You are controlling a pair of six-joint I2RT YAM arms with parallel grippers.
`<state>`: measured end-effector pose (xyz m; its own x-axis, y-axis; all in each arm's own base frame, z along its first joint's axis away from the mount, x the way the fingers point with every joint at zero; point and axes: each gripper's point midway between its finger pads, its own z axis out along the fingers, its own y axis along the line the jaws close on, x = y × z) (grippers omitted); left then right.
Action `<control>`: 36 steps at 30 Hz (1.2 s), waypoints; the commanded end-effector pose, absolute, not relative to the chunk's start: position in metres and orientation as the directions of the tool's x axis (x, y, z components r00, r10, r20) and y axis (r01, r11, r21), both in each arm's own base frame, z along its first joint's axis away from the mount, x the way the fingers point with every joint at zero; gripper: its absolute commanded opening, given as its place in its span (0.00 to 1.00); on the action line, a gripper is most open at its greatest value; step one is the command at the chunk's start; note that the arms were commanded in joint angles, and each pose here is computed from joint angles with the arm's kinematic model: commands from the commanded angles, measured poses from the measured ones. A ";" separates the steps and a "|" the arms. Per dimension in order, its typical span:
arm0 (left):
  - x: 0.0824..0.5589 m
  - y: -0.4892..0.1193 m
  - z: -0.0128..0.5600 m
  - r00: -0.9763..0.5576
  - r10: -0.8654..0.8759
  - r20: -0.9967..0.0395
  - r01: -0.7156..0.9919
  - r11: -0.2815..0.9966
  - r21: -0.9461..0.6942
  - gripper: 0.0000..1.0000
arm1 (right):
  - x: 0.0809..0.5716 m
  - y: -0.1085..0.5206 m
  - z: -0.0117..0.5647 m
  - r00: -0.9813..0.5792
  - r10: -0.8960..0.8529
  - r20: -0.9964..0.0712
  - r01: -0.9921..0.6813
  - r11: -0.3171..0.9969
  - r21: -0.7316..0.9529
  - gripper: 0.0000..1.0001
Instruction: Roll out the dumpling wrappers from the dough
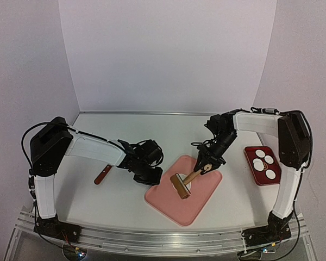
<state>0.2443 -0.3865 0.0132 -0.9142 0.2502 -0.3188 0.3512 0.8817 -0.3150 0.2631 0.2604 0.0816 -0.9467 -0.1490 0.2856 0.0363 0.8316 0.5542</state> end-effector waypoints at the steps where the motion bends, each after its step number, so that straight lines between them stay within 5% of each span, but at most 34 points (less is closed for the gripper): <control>1: 0.241 -0.334 -0.026 -0.950 0.219 -0.223 0.253 0.958 -0.137 0.00 | 0.269 0.156 0.016 -0.951 0.035 0.307 0.061 0.995 0.076 0.00; 20: 0.243 -0.336 -0.026 -0.950 0.219 -0.223 0.253 0.958 -0.137 0.00 | 0.256 0.182 -0.005 -0.932 -0.028 0.360 -0.002 0.997 0.072 0.00; 36: 0.242 -0.333 -0.024 -0.951 0.212 -0.224 0.245 0.960 -0.133 0.00 | 0.279 0.138 0.012 -0.939 0.021 0.343 0.047 0.997 0.067 0.00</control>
